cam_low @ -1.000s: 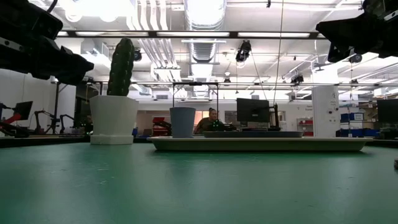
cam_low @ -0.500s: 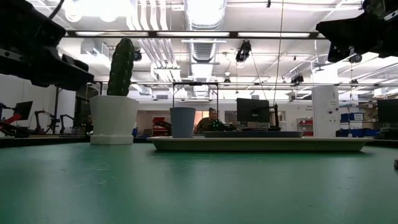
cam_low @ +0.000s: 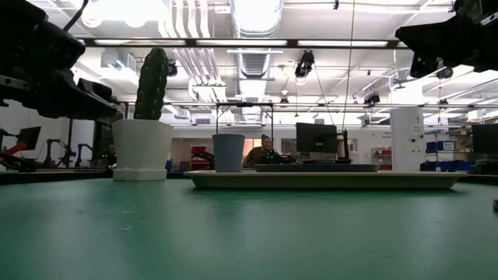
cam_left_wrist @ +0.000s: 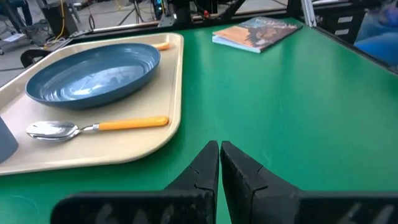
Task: Pick and place plate/cup/fork/spoon on tray
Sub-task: Return to Home Position
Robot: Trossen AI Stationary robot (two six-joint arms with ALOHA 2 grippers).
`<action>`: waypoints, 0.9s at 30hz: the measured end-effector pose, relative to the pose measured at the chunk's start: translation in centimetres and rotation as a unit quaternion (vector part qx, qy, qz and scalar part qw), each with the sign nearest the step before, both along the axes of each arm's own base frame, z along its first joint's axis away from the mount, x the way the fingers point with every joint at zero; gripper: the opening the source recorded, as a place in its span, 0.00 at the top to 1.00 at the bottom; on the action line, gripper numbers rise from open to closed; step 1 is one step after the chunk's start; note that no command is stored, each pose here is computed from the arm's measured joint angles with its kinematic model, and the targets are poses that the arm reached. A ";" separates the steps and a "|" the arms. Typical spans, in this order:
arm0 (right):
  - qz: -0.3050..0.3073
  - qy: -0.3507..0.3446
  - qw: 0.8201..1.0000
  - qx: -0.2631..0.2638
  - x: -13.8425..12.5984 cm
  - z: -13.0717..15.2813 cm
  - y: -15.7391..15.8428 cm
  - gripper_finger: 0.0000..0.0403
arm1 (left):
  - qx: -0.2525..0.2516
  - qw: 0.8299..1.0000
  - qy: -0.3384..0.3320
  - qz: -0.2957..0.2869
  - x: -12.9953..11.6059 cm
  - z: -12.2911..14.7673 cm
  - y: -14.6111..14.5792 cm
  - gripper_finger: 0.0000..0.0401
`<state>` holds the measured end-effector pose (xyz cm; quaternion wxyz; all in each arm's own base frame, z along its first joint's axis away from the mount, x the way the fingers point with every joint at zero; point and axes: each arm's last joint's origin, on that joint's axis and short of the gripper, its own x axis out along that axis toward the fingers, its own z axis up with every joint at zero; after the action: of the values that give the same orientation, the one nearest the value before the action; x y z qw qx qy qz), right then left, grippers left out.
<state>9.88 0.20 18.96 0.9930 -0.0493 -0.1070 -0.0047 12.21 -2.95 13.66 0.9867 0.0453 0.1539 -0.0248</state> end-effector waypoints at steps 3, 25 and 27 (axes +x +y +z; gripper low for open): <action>0.000 0.000 1.000 0.000 0.0 0.0 0.0 0.98 | 0.002 1.000 0.006 0.000 0.0 -0.1 0.0 1.00; 0.000 0.000 1.000 0.000 0.0 0.0 0.0 0.98 | 0.017 0.998 0.057 0.000 0.3 -1.3 -0.1 1.00; 0.000 0.000 1.000 0.000 0.0 0.0 0.0 0.98 | 0.019 0.998 0.062 0.000 0.3 -1.4 -0.1 1.00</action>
<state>9.88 0.20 18.96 0.9930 -0.0491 -0.1070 -0.0047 12.53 -3.04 12.28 0.9744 0.0621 0.2148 -0.0247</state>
